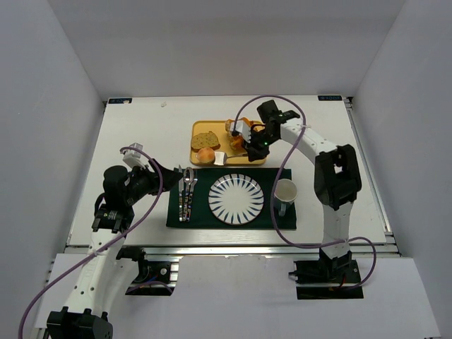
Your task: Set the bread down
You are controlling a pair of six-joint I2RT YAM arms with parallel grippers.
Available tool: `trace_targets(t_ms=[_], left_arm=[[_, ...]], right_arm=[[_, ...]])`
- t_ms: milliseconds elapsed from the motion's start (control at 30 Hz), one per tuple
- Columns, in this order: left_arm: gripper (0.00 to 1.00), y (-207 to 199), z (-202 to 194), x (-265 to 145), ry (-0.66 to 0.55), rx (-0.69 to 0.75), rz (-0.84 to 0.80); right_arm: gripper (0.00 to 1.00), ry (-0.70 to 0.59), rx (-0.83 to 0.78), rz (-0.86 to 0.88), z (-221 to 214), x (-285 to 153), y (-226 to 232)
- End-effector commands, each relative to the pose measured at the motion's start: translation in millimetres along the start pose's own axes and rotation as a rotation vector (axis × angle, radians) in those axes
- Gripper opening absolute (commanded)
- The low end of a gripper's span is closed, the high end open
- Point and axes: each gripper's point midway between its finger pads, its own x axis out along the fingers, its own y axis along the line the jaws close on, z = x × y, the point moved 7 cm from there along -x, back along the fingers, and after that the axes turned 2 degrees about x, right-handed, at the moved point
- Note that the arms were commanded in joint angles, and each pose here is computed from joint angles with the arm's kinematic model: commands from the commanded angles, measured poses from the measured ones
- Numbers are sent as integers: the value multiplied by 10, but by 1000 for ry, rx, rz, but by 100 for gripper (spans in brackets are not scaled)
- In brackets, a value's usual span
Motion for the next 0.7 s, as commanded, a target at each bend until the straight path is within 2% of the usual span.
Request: trace_targets(t_ms=[0,233,667], left_arm=[[68,-80,68,-40,-22,18,-18],[68,-82,67,-47,-25,19,-20],[68,-98,66,-65,-24,18,-21]], right_arm=[[0,-83,-93,-21,179,-352,106],[0,-70,-169,-27,1,-594,203],[0,-32,-374,-76,-339,-693,286]])
